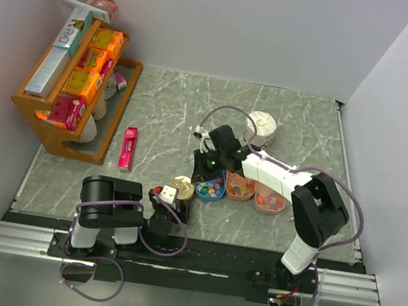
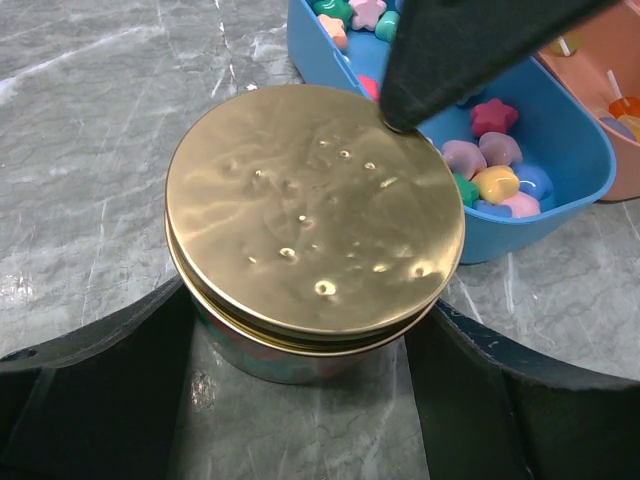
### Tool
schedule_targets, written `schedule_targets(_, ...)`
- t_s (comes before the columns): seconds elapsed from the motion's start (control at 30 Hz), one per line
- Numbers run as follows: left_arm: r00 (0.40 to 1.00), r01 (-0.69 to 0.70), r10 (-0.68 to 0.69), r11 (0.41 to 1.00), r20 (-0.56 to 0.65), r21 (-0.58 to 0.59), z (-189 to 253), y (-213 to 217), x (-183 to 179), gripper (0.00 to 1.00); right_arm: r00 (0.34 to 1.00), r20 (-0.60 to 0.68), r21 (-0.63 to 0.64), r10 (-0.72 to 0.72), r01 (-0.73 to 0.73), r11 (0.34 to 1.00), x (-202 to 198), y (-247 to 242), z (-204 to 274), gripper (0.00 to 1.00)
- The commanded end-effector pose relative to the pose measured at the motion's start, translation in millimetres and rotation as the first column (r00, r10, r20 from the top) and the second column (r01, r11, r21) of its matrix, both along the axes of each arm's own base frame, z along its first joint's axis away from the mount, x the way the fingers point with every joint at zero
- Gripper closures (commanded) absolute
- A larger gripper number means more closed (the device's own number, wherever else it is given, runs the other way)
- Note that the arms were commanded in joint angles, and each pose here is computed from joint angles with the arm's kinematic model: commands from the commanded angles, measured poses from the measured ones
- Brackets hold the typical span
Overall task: Pack the candies
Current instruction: Screw the bottle lid onto the packing bottle.
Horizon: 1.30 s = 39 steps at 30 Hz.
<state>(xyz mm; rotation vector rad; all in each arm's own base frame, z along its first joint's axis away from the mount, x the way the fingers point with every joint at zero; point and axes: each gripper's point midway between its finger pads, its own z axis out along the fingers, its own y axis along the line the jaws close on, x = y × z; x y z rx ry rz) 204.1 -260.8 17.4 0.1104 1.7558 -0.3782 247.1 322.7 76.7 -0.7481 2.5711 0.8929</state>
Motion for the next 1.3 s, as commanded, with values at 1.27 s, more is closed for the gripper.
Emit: schedule_targets(1.27, 0.972, 0.113, -0.074, 0.980, -0.225, 0.166, -77, 18, -31, 0.44, 0.997, -0.076, 0.029, -0.031, 0.033, 0.999, 2, 15, -13, 0.75)
